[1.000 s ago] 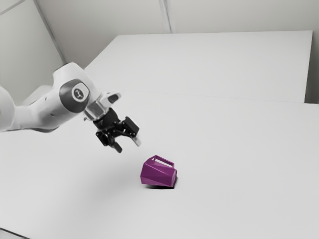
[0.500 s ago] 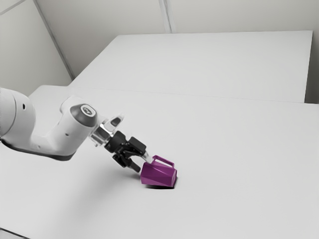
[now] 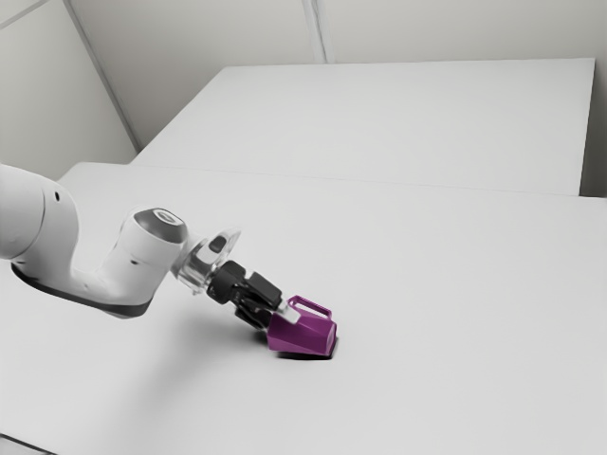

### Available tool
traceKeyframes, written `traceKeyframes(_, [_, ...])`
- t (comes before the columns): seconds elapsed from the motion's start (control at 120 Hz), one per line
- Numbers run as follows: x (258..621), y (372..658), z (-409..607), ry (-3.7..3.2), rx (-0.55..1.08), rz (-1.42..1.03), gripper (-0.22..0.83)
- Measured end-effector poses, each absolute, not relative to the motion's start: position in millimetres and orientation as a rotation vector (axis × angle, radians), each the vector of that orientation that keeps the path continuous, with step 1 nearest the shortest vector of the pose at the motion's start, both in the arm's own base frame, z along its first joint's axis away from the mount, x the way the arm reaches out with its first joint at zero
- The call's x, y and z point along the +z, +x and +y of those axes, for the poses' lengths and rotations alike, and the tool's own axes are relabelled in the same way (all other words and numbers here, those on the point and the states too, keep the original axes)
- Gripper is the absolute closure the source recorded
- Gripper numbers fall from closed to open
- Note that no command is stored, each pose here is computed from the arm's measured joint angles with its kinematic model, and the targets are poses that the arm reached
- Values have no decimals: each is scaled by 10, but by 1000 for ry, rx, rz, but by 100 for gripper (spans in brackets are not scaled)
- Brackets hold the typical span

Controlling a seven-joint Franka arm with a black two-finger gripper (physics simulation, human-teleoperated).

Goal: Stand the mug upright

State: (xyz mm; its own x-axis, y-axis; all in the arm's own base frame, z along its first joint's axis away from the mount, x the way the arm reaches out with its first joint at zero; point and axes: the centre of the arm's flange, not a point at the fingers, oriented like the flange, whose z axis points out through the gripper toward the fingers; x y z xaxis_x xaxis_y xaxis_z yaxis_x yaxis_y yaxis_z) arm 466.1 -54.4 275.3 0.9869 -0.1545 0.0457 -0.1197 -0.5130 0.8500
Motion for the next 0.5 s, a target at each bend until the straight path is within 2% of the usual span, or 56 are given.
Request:
traceKeyframes(0.25, [2774, 4653, -562, 2071, -17, -255, 61])
traceKeyframes(0.35, [2783, 4650, -580, 2062, -9, -278, 69])
traceKeyframes(0.5, [2819, 4648, -600, 2055, 8, -312, 75])
